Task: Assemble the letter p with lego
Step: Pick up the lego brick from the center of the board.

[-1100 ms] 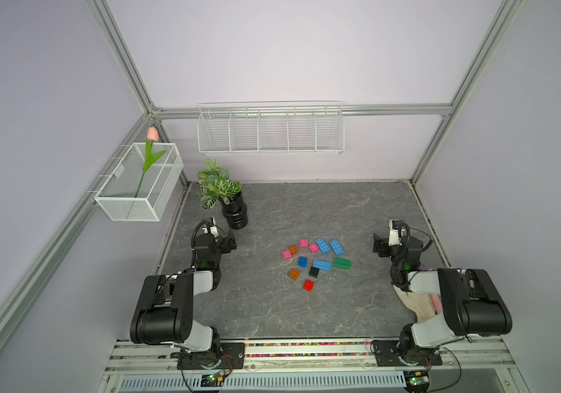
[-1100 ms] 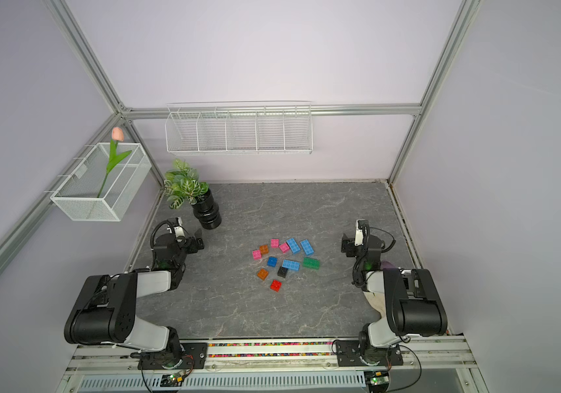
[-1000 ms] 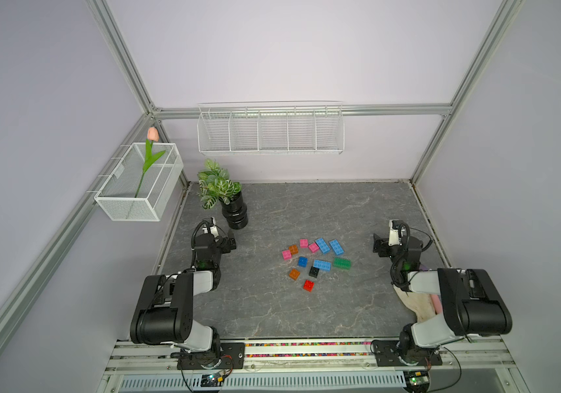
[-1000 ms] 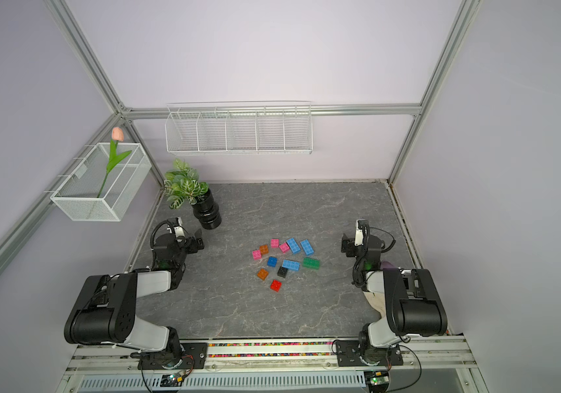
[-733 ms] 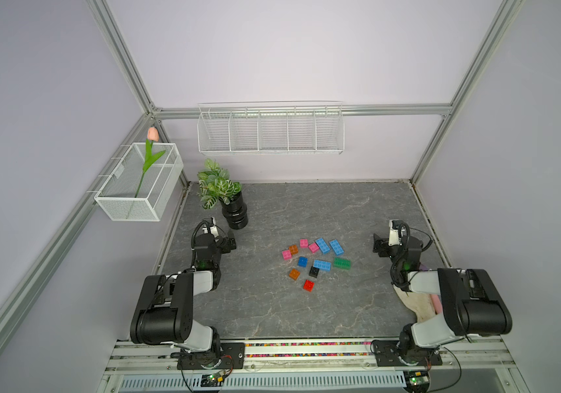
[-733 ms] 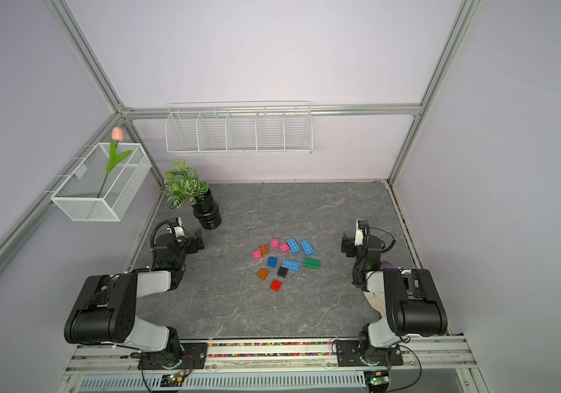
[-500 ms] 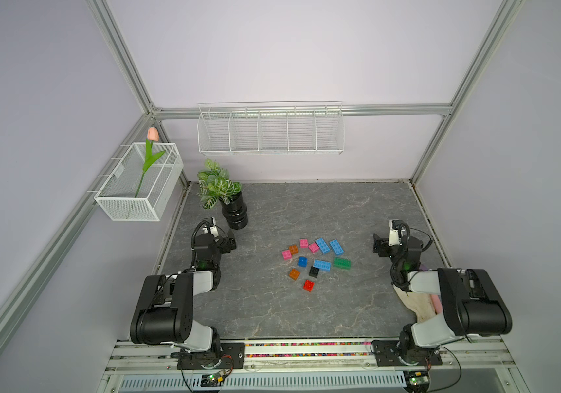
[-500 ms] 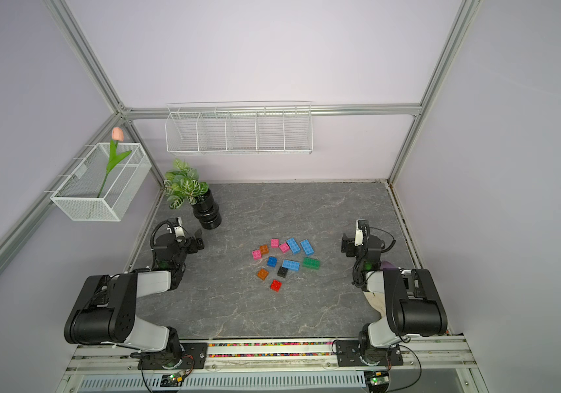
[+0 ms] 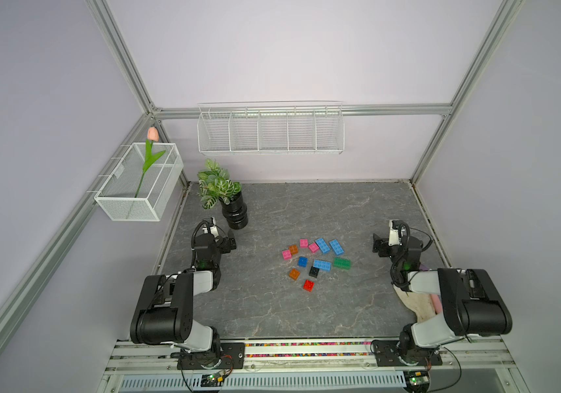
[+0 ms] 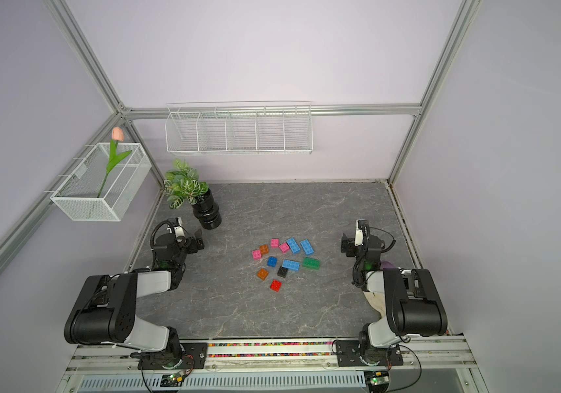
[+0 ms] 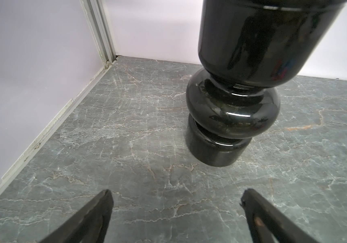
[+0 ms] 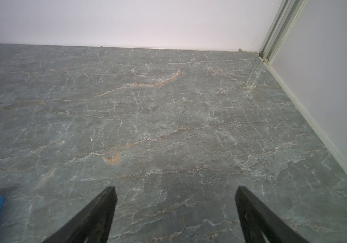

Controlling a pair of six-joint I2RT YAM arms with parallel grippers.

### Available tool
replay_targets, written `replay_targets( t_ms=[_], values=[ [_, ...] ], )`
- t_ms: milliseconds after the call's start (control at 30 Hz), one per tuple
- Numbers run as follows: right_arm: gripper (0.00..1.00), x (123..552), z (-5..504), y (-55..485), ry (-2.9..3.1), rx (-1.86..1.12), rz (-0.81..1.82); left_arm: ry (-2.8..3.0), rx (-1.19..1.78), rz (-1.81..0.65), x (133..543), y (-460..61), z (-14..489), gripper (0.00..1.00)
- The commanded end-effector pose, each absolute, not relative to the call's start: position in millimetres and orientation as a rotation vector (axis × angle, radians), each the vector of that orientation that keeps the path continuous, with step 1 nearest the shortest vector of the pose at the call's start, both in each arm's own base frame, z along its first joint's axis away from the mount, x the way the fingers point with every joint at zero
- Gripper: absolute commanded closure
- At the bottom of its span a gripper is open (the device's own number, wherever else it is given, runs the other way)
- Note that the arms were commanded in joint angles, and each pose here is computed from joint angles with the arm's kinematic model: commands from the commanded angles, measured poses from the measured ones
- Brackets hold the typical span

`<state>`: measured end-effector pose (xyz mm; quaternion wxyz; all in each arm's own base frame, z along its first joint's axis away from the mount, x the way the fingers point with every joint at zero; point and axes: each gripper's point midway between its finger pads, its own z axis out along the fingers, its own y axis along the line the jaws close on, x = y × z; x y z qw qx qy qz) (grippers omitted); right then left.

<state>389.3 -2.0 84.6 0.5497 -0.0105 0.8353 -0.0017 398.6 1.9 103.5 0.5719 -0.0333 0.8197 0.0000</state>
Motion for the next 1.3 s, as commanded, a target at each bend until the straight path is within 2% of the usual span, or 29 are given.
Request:
replay_targets(
  t_ms=[0,67,167,233,500,767,1033,1200,1267],
  values=[
    [0.05,396.9,116.4,-7.8,2.02,0.034,-0.029,1.869,-0.098,0.051,410.2,11.6,120.1,0.01],
    [0.05,395.8,125.3,-10.0,2.074,0.082,-0.024,1.932,-0.153,0.091,411.3,20.5,125.6,0.0],
    [0.04,393.5,131.5,-14.5,2.127,0.156,-0.06,2.035,-0.245,0.128,412.1,30.3,142.3,0.17],
    [0.04,391.1,132.9,-17.6,2.185,0.194,-0.112,2.066,-0.257,0.087,413.6,23.0,156.1,0.23],
    [0.03,381.2,144.4,2.2,2.349,0.214,-0.154,2.096,-0.281,0.037,389.3,-27.5,194.9,0.24],
    [0.1,349.8,141.4,27.0,2.523,0.232,-0.063,2.226,-0.316,-0.051,331.0,-53.8,218.9,0.23],
    [0.08,328.6,149.6,43.7,2.581,0.189,0.033,2.532,-0.229,-0.288,284.6,-119.9,170.1,0.23],
    [0.06,331.8,153.4,54.5,2.588,0.183,0.097,2.567,-0.156,-0.42,284.8,-173.9,146.3,0.23],
    [0.05,333.7,151.4,56.4,2.594,0.188,0.109,2.579,-0.139,-0.44,289.0,-190.4,137.5,0.3]
  ],
)
